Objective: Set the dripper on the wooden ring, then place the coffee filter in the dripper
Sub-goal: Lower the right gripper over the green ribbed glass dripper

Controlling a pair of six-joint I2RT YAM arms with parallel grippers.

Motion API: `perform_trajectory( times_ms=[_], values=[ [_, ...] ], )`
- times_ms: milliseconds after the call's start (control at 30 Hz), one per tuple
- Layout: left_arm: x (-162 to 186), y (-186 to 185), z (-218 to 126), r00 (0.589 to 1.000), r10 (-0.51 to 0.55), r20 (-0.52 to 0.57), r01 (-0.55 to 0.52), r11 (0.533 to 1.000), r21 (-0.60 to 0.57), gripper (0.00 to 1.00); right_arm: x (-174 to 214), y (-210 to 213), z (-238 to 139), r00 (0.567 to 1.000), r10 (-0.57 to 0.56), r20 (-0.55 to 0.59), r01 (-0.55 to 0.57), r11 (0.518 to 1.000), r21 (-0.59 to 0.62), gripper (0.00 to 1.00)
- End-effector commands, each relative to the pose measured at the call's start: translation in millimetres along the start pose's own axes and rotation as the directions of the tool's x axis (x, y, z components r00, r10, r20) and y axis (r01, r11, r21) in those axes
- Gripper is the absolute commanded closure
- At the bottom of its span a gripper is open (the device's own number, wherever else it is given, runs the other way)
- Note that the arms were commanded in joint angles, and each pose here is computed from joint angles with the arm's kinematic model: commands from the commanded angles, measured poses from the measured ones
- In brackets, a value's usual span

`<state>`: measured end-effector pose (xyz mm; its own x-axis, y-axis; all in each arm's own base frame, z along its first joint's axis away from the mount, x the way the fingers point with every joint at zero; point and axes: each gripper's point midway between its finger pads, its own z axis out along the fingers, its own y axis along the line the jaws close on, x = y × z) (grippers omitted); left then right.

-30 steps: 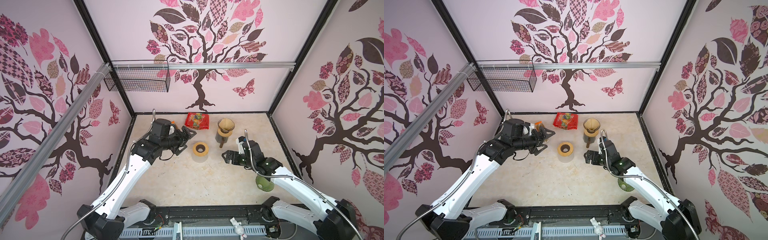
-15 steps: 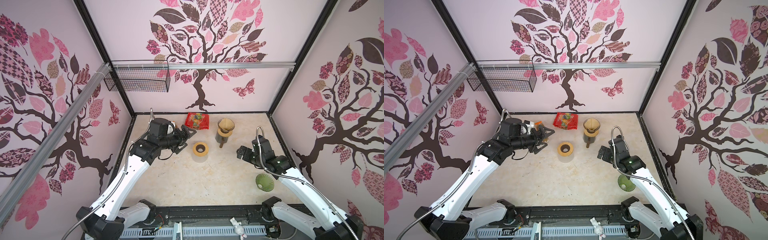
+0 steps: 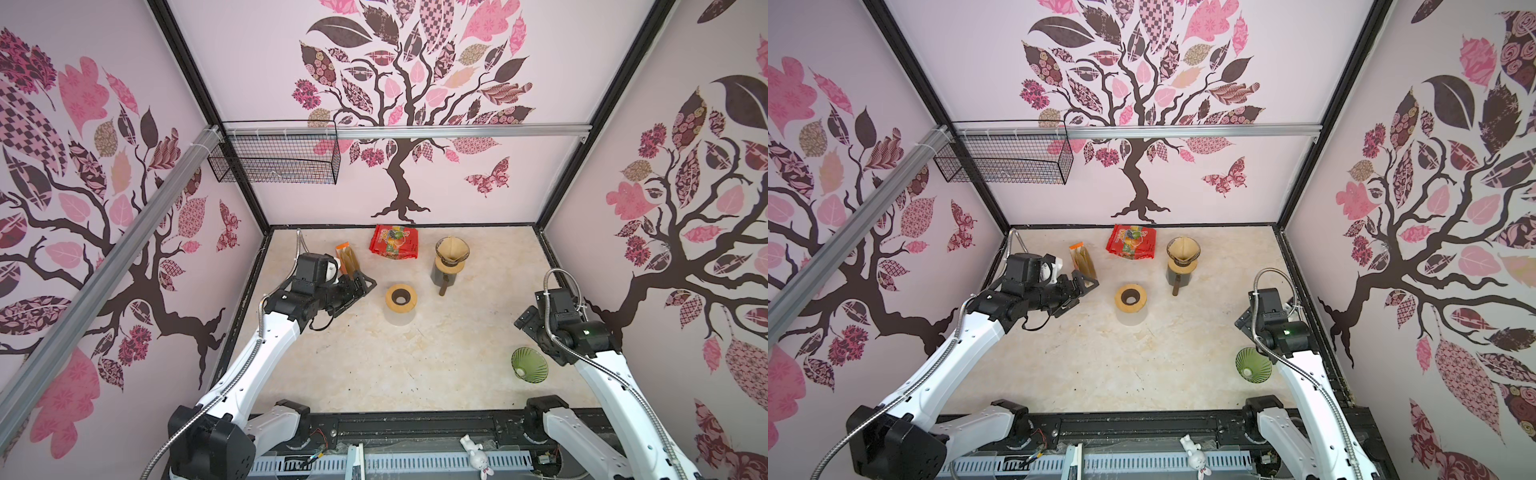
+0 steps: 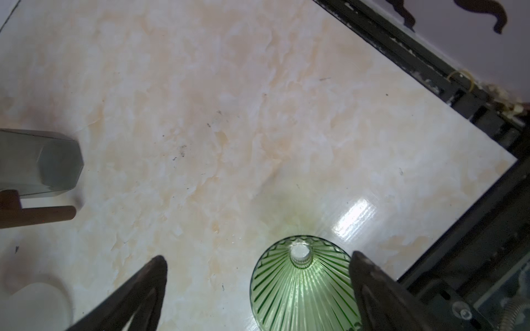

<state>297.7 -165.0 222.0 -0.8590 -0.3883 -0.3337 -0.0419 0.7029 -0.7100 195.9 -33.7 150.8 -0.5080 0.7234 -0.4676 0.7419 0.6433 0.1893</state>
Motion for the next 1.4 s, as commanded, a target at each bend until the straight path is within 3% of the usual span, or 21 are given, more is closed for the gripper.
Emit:
perform_trajectory(
  times_ms=[0, 200, 367, 567, 767, 1367],
  values=[
    [1, 13, 6, 0.992, 0.127, 0.017, -0.127, 0.992, -0.024, 0.03, 21, -29, 8, 0.995, 0.064, -0.08, -0.054, 0.992, 0.117, 0.0],
    [10, 29, 11, 0.997, 0.079, -0.018, -0.079, 0.997, -0.013, 0.03, 25, -46, 3, 0.99, 0.132, -0.059, -0.121, 0.98, 0.159, 0.0],
    [8, 26, 7, 0.996, 0.09, -0.01, -0.09, 0.996, -0.013, 0.03, 37, -57, 3, 0.988, 0.129, -0.088, -0.11, 0.976, 0.188, 0.03],
    [10, 28, 8, 0.997, 0.081, -0.016, -0.081, 0.997, -0.018, 0.03, 40, -54, 5, 0.987, 0.115, -0.112, -0.093, 0.979, 0.179, 0.12],
    [9, 30, 7, 0.997, 0.079, -0.012, -0.079, 0.996, -0.032, 0.03, 53, -51, 11, 0.972, 0.161, -0.174, -0.128, 0.975, 0.183, 0.14],
    [7, 33, 6, 0.997, 0.075, -0.003, -0.075, 0.995, -0.059, 0.03, 55, -44, 17, 0.97, 0.16, -0.184, -0.131, 0.978, 0.16, 0.23]
  ],
)
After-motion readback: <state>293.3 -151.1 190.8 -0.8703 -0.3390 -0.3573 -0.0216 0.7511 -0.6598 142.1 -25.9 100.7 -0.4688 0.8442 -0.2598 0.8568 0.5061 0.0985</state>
